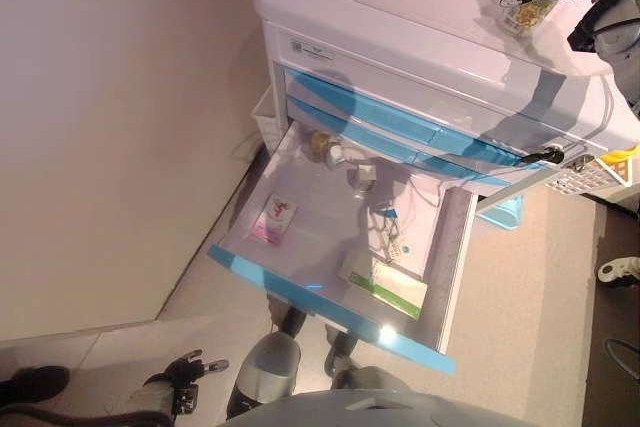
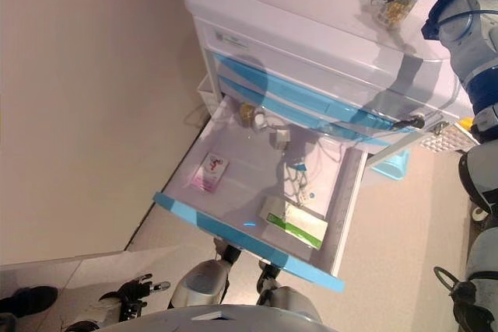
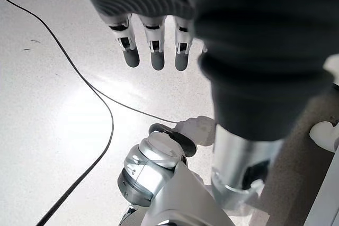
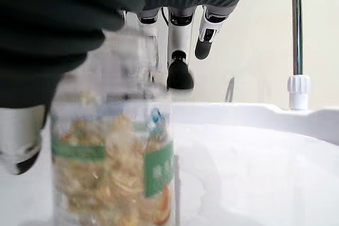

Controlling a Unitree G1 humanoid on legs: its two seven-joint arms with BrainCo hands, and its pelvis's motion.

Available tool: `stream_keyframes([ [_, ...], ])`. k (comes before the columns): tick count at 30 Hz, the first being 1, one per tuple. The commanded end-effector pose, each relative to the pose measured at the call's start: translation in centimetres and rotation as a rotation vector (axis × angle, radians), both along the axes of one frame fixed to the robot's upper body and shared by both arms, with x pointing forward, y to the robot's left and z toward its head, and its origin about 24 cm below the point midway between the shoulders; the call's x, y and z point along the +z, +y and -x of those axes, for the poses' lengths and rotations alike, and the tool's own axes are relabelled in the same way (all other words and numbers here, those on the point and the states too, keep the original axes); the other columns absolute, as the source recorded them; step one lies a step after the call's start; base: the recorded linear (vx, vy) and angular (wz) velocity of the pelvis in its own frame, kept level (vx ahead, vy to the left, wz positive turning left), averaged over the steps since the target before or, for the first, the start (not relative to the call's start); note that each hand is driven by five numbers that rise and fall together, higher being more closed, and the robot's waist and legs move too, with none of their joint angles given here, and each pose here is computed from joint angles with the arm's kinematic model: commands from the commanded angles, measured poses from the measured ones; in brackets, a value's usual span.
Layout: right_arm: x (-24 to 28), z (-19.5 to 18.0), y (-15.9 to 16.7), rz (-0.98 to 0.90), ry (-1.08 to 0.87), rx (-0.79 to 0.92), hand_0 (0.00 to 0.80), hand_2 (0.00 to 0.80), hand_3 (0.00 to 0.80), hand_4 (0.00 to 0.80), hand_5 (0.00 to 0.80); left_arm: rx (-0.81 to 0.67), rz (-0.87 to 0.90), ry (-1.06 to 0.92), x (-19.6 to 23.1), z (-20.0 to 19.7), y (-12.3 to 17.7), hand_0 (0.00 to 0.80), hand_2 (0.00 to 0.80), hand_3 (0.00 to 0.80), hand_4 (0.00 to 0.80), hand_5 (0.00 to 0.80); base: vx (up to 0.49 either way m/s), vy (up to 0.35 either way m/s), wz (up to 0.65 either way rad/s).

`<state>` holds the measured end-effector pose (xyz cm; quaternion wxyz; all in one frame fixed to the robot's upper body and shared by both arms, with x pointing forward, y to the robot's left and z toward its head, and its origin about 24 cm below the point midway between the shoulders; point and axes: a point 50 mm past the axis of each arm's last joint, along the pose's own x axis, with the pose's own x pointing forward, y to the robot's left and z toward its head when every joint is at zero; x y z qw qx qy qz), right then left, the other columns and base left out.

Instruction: Open the drawer and pick up the medicine

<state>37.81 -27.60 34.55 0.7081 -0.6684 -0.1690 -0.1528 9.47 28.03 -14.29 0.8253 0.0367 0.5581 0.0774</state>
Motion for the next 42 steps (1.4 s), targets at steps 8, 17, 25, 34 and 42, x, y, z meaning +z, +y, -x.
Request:
stream_keyframes([
  [8,7.8,4.3,0.9,-0.228,-0.418,0.216,0.000,0.000,0.000,0.000,0.000,-0.029,-0.046,0.103,-0.2,3.5,1.5,0.000,0.000,0.000,0.000,0.000,0.016,-0.001,-0.02],
  [17,9.6,7.0,-0.2,-0.477,-0.643,0.370,0.000,0.000,0.000,0.000,0.000,-0.058,-0.044,0.147,-0.5,4.5,1.3,0.000,0.000,0.000,0.000,0.000,-0.003,0.001,-0.11],
  [25,5.9,8.1,-5.3,-1.055,-0.891,0.428,0.000,0.000,0.000,0.000,0.000,-0.117,-0.025,0.183,-0.8,4.1,0.6,0.000,0.000,0.000,0.000,0.000,-0.022,-0.010,-0.16],
  [34,-8.7,6.6,-8.9,-1.458,-0.711,0.214,0.000,0.000,0.000,0.000,0.000,-0.127,0.035,0.198,-1.6,3.7,-1.5,0.000,0.000,0.000,0.000,0.000,-0.077,0.024,-0.39],
  [42,-27.2,10.5,-6.1,-1.381,-0.168,-0.154,0.000,0.000,0.000,0.000,0.000,-0.018,0.094,0.156,-2.4,4.0,-4.4,0.000,0.000,0.000,0.000,0.000,-0.061,0.050,-0.40],
])
